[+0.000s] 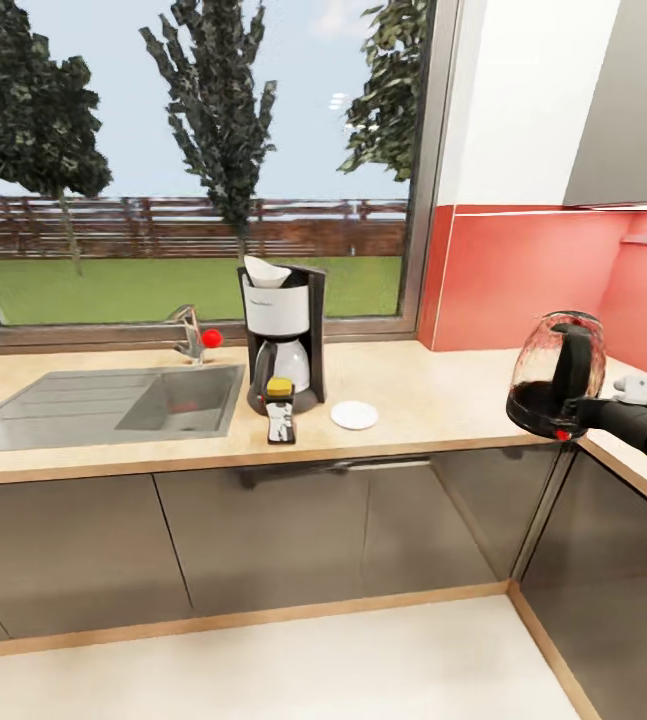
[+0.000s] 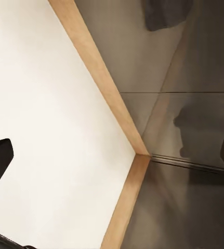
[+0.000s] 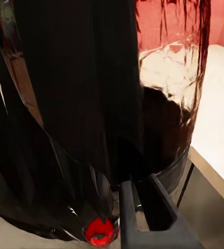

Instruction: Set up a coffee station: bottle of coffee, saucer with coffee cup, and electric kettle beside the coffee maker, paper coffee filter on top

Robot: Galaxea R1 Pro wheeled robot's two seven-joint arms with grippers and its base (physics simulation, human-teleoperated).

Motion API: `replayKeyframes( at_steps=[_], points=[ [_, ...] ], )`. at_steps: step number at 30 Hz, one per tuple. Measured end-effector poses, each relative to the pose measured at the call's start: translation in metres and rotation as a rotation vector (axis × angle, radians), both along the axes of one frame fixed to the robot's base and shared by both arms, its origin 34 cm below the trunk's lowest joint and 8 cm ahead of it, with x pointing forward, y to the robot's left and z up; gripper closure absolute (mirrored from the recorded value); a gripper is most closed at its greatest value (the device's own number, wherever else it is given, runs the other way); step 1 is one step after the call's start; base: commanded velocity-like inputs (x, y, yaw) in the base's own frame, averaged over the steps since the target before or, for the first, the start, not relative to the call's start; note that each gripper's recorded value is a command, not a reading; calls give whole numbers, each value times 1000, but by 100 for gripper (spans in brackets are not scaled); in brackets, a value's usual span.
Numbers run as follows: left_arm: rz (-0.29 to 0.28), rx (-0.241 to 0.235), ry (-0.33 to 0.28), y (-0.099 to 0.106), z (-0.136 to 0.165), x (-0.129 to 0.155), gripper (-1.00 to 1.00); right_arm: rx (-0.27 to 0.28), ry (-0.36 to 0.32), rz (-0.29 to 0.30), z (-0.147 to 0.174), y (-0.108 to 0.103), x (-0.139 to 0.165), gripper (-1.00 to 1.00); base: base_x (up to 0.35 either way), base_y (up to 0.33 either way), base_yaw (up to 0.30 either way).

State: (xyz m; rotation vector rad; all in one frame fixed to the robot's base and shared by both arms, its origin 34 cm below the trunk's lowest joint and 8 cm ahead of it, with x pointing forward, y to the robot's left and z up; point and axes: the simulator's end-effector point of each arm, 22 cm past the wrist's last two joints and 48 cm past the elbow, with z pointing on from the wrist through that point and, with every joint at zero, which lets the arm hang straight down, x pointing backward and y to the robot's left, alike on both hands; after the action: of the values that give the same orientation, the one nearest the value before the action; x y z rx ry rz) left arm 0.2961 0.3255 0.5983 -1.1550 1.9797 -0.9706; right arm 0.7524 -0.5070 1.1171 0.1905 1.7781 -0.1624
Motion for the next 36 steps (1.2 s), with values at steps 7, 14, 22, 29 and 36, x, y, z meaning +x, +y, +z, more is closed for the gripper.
replayKeyframes(
  at_steps=[7, 14, 22, 29, 36],
  points=[
    [0, 0, 0, 0, 0, 0, -100, 1, 0, 0, 0, 0, 0, 100, 166, -185, 0],
    [1, 0, 0, 0, 0, 0, -100, 1, 0, 0, 0, 0, 0, 100, 32, -29, 125],
    [1, 0, 0, 0, 0, 0, -100, 0, 0, -1, 0, 0, 0, 100, 0, 0, 262],
    [1, 0, 0, 0, 0, 0, -100, 1, 0, 0, 0, 0, 0, 100, 0, 0, 269],
    [1, 0, 0, 0, 0, 0, -100, 0, 0, -1, 0, 0, 0, 100, 0, 0, 269]
  ],
)
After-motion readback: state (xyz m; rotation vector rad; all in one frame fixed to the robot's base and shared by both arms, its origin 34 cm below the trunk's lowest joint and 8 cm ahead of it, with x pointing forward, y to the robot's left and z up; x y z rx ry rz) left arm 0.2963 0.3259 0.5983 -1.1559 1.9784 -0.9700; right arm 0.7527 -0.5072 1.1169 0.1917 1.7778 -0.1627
